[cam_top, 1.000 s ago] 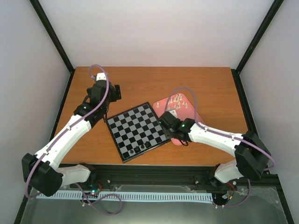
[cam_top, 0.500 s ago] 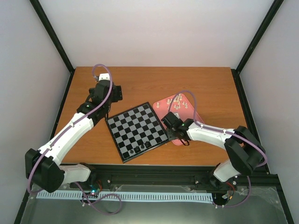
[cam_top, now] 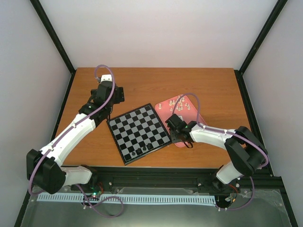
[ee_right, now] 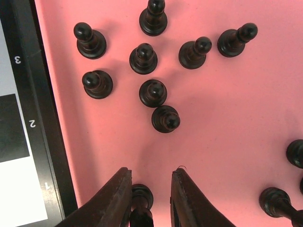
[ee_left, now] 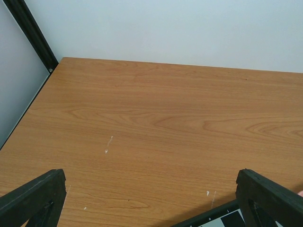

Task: Set up the chess pieces on the board
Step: Pick up the chess piece from the storage box, then place the chess piece on the chessboard.

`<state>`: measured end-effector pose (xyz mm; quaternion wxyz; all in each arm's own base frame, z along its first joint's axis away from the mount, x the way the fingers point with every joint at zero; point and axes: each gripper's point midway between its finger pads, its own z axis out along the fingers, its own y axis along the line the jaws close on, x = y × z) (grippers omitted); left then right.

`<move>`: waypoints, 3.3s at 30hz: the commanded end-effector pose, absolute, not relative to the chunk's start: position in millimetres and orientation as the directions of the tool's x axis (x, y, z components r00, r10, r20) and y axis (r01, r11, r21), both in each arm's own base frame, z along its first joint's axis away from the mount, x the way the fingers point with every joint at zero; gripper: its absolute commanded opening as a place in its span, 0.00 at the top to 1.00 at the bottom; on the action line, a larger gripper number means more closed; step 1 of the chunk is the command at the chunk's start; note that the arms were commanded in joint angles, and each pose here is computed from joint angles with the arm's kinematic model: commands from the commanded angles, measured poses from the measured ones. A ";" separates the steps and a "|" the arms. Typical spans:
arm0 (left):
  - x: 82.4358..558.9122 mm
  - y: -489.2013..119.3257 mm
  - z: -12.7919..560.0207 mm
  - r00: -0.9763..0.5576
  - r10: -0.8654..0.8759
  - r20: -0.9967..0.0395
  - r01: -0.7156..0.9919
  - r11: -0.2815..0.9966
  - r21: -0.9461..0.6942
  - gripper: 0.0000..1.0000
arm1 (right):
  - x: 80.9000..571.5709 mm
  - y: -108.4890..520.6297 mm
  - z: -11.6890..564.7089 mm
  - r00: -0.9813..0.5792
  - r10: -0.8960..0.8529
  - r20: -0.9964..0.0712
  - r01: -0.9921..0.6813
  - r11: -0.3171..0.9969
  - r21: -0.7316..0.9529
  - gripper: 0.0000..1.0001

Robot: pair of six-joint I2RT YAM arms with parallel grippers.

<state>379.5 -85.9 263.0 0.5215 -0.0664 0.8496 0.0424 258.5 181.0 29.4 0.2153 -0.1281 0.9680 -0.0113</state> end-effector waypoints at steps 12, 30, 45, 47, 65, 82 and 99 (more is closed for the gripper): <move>384.1 -88.2 277.5 -0.413 -0.079 -0.907 -0.167 0.986 -0.010 0.00 | 260.8 182.7 38.9 -0.872 -0.247 -0.423 -0.247 0.967 -0.056 0.91; 364.3 -77.1 314.0 -0.351 -0.123 -0.928 -0.179 0.982 -0.063 0.00 | 230.5 343.8 129.9 -0.674 -0.471 -0.569 -0.575 0.818 0.004 0.91; 326.9 -56.9 354.5 -0.258 -0.159 -0.953 -0.177 0.978 -0.115 0.00 | 157.7 461.5 107.4 -0.534 -0.676 -0.508 -0.797 0.602 0.036 0.92; 326.5 -56.0 352.9 -0.261 -0.158 -0.952 -0.182 0.977 -0.112 0.00 | 146.7 464.8 98.5 -0.536 -0.687 -0.490 -0.804 0.592 0.048 0.92; 329.9 -59.9 348.4 -0.263 -0.157 -0.952 -0.169 0.979 -0.115 0.00 | 124.5 459.5 60.7 -0.563 -0.696 -0.446 -0.797 0.599 0.072 0.92; 329.6 -58.2 346.8 -0.262 -0.154 -0.953 -0.177 0.978 -0.109 0.00 | 138.0 458.7 46.7 -0.564 -0.699 -0.439 -0.795 0.603 0.060 0.92; 332.0 -58.9 342.9 -0.267 -0.145 -0.953 -0.178 0.979 -0.099 0.00 | 148.7 455.3 33.5 -0.572 -0.702 -0.425 -0.784 0.619 0.032 0.90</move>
